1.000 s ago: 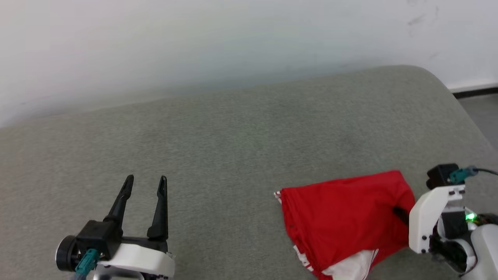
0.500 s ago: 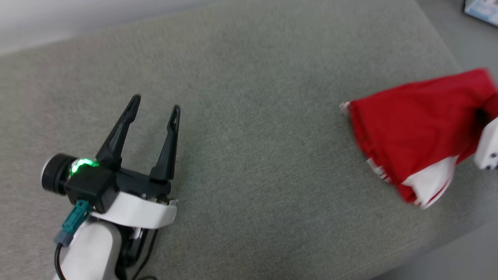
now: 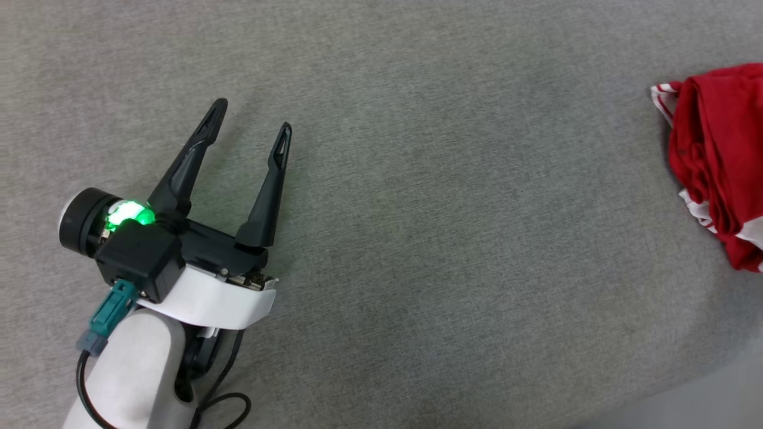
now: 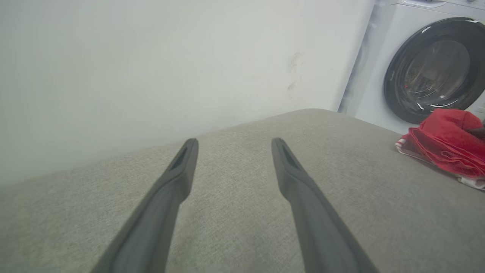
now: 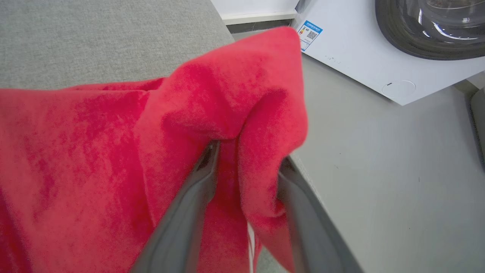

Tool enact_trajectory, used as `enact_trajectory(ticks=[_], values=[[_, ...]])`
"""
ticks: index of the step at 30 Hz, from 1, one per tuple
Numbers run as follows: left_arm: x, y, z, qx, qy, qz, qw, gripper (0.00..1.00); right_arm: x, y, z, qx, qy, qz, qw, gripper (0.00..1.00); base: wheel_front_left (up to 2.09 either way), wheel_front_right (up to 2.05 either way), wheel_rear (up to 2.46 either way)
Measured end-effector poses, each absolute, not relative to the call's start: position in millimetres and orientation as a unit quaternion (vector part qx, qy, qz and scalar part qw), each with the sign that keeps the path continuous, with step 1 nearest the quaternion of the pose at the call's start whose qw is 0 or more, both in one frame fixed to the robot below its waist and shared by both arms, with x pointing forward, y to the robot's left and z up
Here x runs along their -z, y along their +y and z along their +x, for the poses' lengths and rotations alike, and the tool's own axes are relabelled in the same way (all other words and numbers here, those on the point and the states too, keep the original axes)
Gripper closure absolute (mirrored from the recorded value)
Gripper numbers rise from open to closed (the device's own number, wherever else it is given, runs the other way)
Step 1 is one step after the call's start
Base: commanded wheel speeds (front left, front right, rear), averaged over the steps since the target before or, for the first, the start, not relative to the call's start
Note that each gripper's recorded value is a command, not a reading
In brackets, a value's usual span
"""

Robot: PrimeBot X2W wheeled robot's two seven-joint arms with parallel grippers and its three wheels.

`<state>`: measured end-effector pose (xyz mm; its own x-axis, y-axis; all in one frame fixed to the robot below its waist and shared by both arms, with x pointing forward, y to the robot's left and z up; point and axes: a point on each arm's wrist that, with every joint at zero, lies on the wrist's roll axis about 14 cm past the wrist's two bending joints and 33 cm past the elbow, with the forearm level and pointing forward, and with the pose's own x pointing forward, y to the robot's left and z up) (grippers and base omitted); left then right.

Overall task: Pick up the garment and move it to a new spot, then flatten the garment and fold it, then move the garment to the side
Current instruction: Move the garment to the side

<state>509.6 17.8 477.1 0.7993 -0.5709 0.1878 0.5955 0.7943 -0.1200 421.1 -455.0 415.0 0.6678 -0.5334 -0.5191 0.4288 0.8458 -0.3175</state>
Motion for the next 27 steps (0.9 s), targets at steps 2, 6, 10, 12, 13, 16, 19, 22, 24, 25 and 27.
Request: enact_trajectory(ticks=[2,6,10,12,13,16,19,22,24,25,27], values=[[-477.3,21.6,508.8,0.304,-0.071,-0.085,0.946,0.0,-414.9,-456.2,420.7,0.271,0.303,-0.086,0.91,0.0,0.0,0.0,0.0],[-484.8,25.9,502.4,0.296,-0.072,-0.083,0.949,0.0,-432.1,-464.3,414.8,0.291,0.271,-0.093,0.913,0.0,0.0,0.0,0.0],[-494.0,32.8,490.7,0.279,-0.071,-0.081,0.954,0.0,-453.6,-461.4,410.6,0.292,0.231,-0.1,0.923,0.0,0.0,0.0,0.0],[-496.5,39.2,483.7,0.266,-0.066,-0.078,0.959,0.0,-461.2,-455.4,406.6,0.287,0.215,-0.098,0.928,0.0,0.0,0.0,0.0],[-496.7,42.5,479.4,0.259,-0.062,-0.077,0.961,0.0,-465.1,-451.7,404.4,0.283,0.206,-0.097,0.932,0.0,0.0,0.0,0.0],[-503.4,60.0,455.7,0.221,-0.05,-0.072,0.971,0.0,-483.9,-422.5,392.8,0.247,0.159,-0.093,0.951,0.0,0.0,0.0,0.0],[-508.3,72.2,440.0,0.197,-0.047,-0.069,0.977,0.0,-490.7,-397.0,385.8,0.216,0.135,-0.084,0.963,0.0,0.0,0.0,0.0],[-513.7,86.7,426.1,0.173,-0.048,-0.065,0.982,0.0,-494.0,-368.8,378.4,0.184,0.117,-0.069,0.973,0.0,0.0,0.0,0.0],[-517.1,98.3,418.0,0.153,-0.05,-0.061,0.985,0.0,-497.2,-350.4,375.0,0.163,0.102,-0.062,0.979,0.0,0.0,0.0,0.0],[-519.6,105.5,415.0,0.14,-0.053,-0.06,0.987,0.0,-497.8,-341.2,373.8,0.151,0.097,-0.06,0.982,0.0,0.0,0.0,0.0],[-522.3,119.5,407.7,0.116,-0.055,-0.059,0.99,0.0,-498.0,-320.1,373.0,0.126,0.087,-0.05,0.987,0.0,0.0,0.0,0.0]])
